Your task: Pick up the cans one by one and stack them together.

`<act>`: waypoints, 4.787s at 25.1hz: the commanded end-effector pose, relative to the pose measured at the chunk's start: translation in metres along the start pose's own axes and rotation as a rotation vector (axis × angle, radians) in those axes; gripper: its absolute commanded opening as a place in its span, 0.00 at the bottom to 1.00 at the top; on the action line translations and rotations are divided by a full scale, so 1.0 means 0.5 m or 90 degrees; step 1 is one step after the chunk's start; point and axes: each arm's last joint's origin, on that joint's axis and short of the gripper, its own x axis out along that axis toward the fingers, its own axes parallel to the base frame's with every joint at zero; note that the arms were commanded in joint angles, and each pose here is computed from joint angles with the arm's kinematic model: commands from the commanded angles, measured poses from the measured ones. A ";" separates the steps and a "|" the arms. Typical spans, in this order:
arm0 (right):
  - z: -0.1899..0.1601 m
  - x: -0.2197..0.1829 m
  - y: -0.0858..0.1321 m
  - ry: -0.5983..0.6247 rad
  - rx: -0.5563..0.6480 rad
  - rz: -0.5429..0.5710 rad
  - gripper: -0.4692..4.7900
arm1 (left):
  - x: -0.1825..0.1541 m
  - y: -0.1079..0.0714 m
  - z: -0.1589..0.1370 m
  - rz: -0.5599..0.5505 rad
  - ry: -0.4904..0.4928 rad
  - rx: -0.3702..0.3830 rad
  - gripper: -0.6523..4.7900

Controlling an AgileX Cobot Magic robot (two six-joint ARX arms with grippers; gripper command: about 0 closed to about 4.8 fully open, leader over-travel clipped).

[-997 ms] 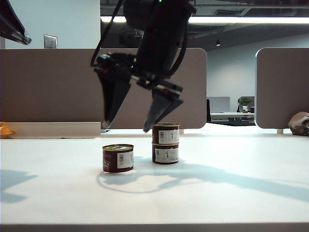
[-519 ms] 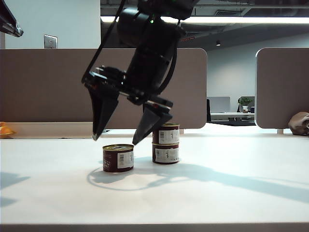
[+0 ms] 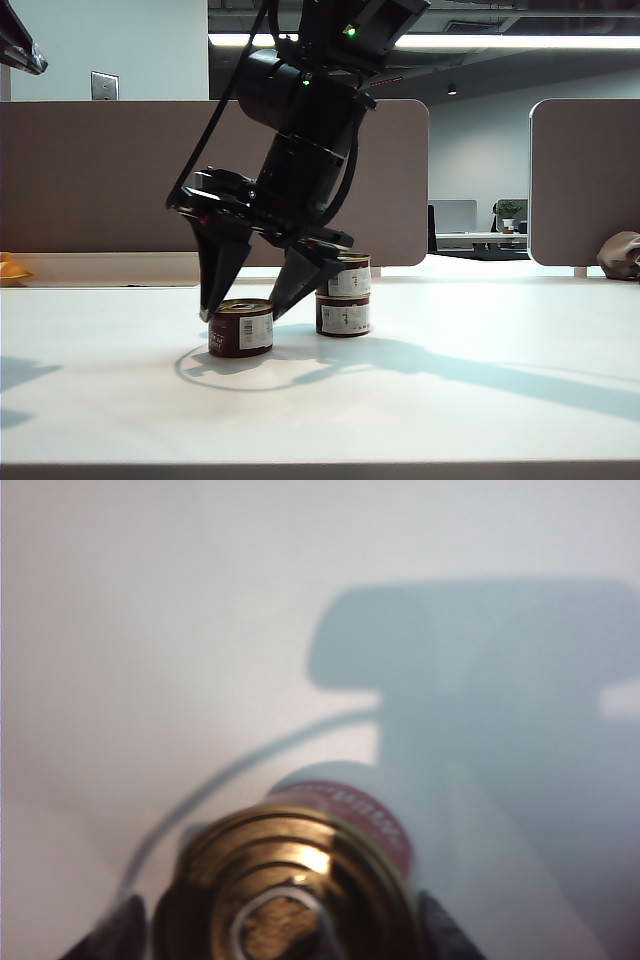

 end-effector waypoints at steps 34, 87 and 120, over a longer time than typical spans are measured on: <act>0.082 -0.098 0.029 -0.076 -0.019 -0.012 0.34 | -0.003 -0.001 0.003 0.000 -0.008 0.017 0.11; 0.075 -0.213 -0.098 -0.017 0.051 -0.195 0.35 | -0.005 -0.004 0.011 -0.008 -0.036 0.022 0.11; 0.070 -0.174 -0.107 0.021 0.057 -0.165 0.75 | -0.005 -0.004 0.010 -0.007 -0.033 0.019 0.11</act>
